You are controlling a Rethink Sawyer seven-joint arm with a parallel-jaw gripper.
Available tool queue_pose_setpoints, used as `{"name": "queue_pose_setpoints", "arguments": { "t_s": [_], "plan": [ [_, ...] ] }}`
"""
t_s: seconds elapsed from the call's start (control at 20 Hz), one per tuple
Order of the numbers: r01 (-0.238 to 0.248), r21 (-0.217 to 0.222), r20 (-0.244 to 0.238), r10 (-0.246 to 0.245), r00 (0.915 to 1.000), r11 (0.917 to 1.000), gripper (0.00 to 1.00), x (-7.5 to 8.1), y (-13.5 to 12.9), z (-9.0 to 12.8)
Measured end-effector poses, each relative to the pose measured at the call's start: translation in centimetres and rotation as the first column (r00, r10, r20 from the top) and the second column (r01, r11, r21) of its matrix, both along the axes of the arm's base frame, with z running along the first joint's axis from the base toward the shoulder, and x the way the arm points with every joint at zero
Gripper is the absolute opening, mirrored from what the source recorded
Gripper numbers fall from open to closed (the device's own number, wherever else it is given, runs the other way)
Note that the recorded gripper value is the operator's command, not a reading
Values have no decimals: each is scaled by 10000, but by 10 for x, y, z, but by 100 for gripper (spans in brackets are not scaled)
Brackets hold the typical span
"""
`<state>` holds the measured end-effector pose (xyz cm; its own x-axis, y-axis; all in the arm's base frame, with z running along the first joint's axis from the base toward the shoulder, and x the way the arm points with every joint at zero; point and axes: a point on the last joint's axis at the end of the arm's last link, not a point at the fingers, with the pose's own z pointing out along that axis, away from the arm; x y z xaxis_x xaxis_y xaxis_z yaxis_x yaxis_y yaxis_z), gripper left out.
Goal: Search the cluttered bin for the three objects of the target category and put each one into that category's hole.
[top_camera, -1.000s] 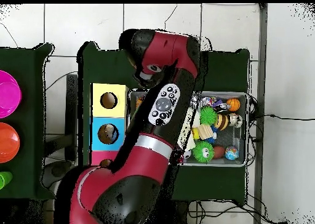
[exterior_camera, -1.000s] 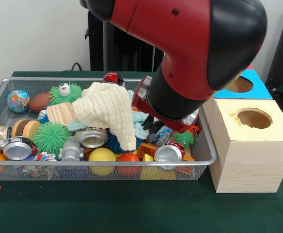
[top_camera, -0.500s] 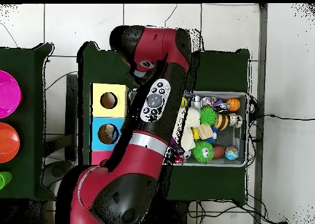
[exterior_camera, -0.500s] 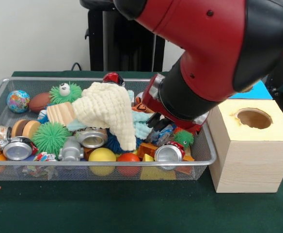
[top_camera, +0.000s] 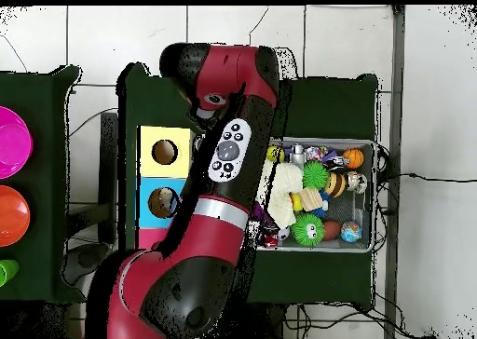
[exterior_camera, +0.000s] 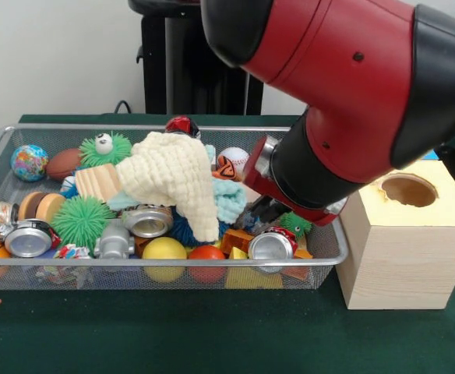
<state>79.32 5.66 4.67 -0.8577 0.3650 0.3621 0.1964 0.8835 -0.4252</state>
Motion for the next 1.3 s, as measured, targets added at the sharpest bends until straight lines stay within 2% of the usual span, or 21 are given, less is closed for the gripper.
{"name": "queue_pose_setpoints", "arguments": {
  "t_s": [0.3, 0.35, 1.0, 1.3],
  "plan": [
    [29, 195, -114, -27, 9999, 9998, 0, -4, 3, -11],
    [44, 281, -146, -40, 9999, 9996, 100, -5, 5, -14],
    [45, 427, -215, -35, 9998, 9991, 100, -7, 8, -21],
    [47, 502, -507, -22, 9987, 9987, 100, -8, 14, -22]
  ]
}}
